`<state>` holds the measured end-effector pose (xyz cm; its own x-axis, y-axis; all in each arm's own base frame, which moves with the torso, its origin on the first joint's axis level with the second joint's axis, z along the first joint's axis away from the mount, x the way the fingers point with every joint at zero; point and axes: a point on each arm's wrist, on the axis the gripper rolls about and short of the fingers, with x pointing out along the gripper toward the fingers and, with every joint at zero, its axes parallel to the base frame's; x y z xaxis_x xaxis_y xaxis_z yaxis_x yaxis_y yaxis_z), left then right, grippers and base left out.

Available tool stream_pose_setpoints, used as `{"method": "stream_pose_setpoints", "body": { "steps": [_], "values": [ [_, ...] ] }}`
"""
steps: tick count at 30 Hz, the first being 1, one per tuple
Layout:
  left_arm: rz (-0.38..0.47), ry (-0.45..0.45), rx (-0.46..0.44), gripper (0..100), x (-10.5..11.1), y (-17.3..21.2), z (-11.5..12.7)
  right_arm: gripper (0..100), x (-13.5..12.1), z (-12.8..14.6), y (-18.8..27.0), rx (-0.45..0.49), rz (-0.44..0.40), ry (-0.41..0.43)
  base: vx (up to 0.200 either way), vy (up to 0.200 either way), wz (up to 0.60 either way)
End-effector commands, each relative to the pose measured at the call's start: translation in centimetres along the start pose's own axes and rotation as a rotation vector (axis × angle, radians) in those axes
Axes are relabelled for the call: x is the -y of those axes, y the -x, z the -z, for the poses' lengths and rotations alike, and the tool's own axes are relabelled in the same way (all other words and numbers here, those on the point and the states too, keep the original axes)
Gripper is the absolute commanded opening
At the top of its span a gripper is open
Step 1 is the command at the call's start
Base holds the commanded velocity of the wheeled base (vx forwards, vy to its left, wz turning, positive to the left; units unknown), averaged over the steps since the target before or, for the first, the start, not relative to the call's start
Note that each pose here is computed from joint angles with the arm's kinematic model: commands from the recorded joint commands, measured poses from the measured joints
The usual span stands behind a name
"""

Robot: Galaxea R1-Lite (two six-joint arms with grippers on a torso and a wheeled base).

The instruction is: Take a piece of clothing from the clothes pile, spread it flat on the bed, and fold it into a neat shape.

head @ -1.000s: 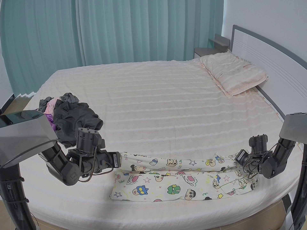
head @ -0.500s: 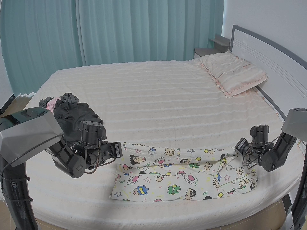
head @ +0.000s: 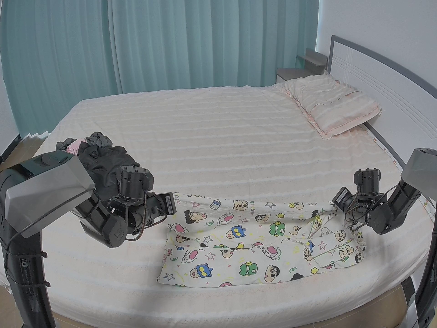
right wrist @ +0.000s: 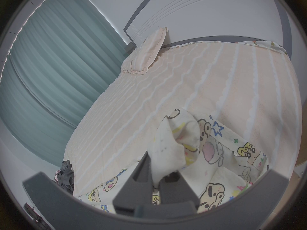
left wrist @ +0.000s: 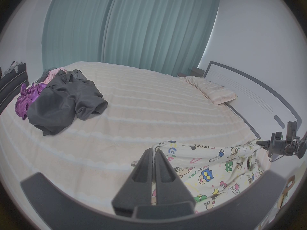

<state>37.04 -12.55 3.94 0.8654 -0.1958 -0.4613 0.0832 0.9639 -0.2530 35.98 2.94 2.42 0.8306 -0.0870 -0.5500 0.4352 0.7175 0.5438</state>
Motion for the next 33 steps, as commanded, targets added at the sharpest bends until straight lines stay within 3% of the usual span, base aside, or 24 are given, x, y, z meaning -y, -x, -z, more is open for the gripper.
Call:
{"method": "stream_pose_setpoints", "body": {
  "steps": [1,7,22,33],
  "values": [
    [-0.018,0.002,0.033,0,0.3,-0.4,-0.5,0,0.2,-0.1,-0.1,0.001,0.007,-0.002,0.0,0.0,0.0],
    [-0.032,0.018,0.048,0,0.1,-0.2,-0.2,0,0.6,0.5,-0.4,-0.015,0.023,0.002,0.0,0.0,0.0],
    [-0.051,-0.129,-0.106,0,-1.7,3.0,5.9,0,3.1,2.5,1.0,-0.094,0.102,0.062,0.0,0.0,0.0],
    [-0.061,-0.171,-0.222,0,-2.0,1.8,9.5,0,5.2,3.8,2.1,-0.157,0.167,0.129,0.0,0.0,0.0]
  ]
}}
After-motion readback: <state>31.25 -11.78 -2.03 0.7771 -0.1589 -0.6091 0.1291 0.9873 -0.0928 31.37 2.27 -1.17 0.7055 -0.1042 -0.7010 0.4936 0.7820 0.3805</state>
